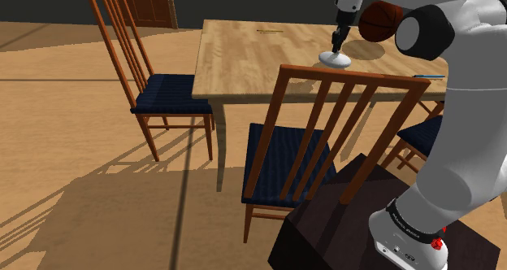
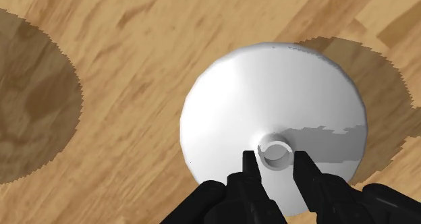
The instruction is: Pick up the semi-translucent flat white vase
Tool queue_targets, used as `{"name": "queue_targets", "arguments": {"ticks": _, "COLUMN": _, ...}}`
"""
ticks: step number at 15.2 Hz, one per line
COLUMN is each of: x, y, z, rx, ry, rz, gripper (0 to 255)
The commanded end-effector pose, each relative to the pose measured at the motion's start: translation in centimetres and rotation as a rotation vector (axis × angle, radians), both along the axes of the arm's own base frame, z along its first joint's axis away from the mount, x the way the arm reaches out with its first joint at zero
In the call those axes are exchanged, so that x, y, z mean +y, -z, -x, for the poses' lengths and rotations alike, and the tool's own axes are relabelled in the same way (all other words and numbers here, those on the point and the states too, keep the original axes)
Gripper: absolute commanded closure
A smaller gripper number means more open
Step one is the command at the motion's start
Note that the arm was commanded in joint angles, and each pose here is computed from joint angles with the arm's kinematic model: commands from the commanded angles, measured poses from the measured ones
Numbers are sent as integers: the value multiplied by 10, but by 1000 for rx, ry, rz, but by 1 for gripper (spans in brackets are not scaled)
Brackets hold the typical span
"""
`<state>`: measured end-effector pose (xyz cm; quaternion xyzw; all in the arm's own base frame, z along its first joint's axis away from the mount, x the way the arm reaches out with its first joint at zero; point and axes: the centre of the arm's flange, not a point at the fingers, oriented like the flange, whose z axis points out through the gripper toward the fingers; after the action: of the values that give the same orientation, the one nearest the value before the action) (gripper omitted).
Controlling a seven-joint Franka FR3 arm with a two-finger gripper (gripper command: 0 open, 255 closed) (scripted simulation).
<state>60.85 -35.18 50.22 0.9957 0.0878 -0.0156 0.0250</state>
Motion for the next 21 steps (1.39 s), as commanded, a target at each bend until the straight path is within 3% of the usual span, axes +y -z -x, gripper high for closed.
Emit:
{"name": "queue_targets", "arguments": {"ticks": 1, "x": 0, "y": 1, "z": 0, "rx": 1, "ry": 0, "rz": 0, "gripper": 255}}
{"name": "queue_targets", "arguments": {"ticks": 5, "x": -1, "y": 1, "z": 0, "rx": 1, "ry": 0, "rz": 0, "gripper": 255}}
{"name": "queue_targets", "arguments": {"ticks": 21, "x": -1, "y": -79, "z": 0, "rx": 1, "ry": 0, "rz": 0, "gripper": 255}}
